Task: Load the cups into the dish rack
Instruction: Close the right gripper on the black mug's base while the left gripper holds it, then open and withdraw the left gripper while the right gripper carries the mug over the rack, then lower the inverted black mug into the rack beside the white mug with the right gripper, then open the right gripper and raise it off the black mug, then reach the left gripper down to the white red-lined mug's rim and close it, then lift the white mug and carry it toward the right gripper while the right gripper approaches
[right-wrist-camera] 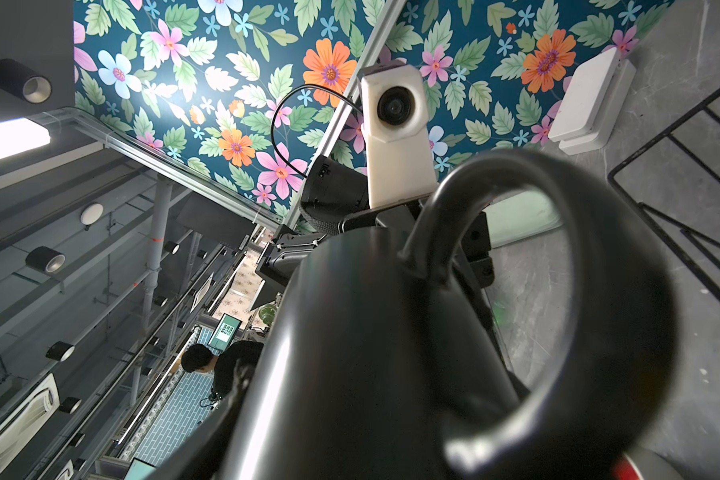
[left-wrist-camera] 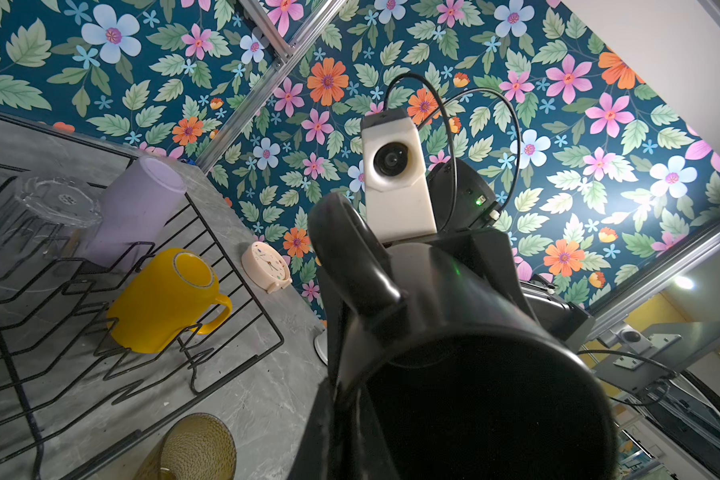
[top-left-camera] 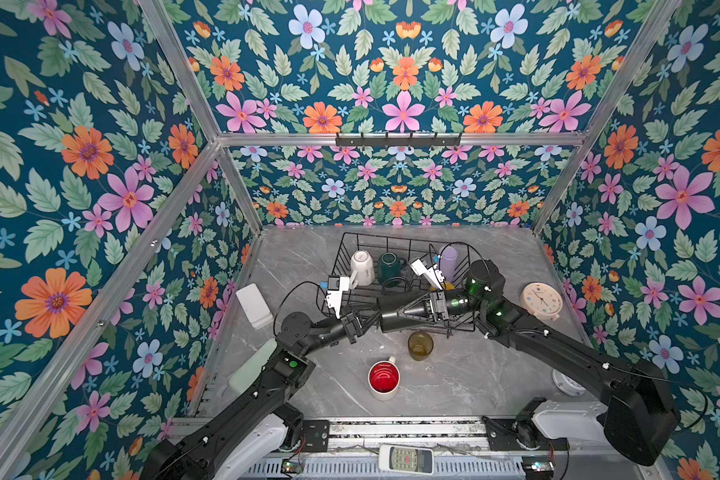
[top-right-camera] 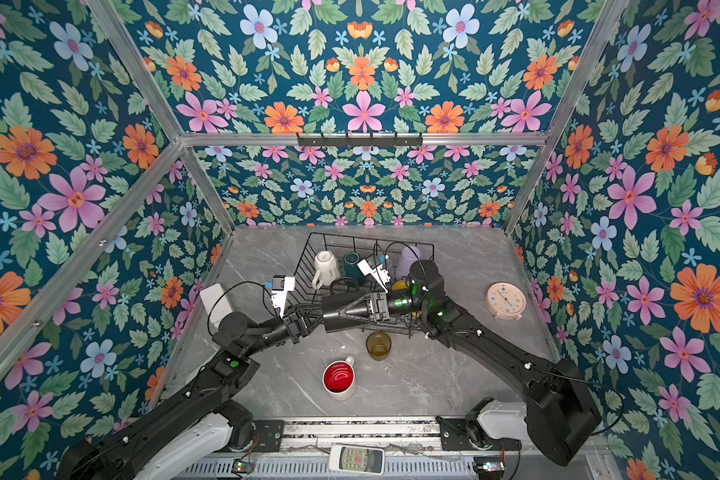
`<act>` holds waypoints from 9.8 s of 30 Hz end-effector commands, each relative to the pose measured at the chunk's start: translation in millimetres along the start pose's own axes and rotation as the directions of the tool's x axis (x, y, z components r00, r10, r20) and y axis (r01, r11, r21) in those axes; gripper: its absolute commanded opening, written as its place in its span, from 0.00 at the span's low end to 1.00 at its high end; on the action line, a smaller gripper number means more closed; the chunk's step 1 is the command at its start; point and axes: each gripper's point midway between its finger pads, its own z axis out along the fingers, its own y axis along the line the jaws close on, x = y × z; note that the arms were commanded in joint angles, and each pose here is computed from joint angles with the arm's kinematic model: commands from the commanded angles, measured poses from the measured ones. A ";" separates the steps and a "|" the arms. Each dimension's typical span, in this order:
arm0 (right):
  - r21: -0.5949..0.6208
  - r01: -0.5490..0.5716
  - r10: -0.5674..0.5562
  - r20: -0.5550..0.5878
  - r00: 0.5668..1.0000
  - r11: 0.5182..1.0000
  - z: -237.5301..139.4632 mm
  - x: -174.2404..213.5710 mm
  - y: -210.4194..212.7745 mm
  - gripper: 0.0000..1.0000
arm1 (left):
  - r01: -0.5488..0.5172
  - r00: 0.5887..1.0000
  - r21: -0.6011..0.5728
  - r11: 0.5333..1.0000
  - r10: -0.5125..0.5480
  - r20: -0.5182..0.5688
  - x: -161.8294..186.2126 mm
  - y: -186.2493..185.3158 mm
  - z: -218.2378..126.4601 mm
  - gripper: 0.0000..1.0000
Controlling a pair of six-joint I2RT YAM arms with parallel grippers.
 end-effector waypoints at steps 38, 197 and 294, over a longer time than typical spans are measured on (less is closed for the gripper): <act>0.530 0.023 -0.117 0.144 0.983 0.848 -71.2 -47.5 -18.3 0.00 | -0.088 0.924 -0.658 0.748 0.308 0.226 -72.5 34.9 -96.3 0.98; 0.908 -0.001 -0.107 0.050 0.993 0.419 -95.5 -18.6 -105.3 0.95 | 0.011 0.999 -0.819 0.573 -0.037 -0.013 11.3 68.3 -139.4 0.73; 0.735 -0.003 -0.128 0.122 0.984 0.679 -75.4 -13.3 -73.1 0.96 | -0.268 0.953 -0.686 0.676 0.083 -0.291 75.0 49.5 -63.8 0.00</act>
